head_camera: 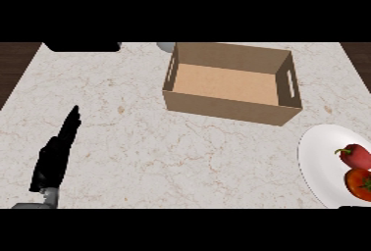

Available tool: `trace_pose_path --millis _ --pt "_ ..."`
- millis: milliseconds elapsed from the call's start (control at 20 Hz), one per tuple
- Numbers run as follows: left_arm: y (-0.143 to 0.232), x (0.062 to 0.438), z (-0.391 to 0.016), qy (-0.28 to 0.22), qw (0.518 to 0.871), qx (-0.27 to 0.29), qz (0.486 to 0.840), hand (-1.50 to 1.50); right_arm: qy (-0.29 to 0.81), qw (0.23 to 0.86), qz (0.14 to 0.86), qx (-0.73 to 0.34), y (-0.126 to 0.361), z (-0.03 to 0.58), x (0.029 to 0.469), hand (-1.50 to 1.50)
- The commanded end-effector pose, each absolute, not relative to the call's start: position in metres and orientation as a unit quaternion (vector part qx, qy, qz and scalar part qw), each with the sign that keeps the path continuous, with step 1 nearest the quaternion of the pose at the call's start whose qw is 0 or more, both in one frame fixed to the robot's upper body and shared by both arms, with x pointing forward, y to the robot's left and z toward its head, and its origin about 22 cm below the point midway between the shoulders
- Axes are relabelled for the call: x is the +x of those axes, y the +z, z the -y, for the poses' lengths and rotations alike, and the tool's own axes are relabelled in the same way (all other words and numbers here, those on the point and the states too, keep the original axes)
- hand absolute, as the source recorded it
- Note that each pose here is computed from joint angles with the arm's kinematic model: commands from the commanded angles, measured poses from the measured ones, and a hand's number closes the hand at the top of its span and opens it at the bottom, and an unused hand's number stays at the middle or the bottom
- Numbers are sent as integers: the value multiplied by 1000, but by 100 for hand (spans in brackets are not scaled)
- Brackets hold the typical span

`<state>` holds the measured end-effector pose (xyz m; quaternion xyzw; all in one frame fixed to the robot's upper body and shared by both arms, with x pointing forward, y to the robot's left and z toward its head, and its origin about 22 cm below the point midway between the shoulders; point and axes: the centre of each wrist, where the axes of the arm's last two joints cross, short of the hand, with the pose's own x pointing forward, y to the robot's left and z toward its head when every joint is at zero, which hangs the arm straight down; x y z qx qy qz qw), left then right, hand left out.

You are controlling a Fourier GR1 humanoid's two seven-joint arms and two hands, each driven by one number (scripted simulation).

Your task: Pick the tomato from the plate and place it in the cardboard box

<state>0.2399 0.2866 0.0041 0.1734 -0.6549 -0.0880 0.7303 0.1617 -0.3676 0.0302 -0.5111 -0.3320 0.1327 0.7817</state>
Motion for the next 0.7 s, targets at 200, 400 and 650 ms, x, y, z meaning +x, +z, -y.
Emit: trace_pose_path --millis 200,400,650 --pt "-11 240 -273 -92 726 176 658 0 131 782 332 -510 20 368 167 -150" --pt "9 240 -284 -85 732 167 655 0 132 782 335 -509 7 367 172 -150" --pt "5 237 -285 -85 730 171 657 0 129 787 333 -504 19 391 170 -150"
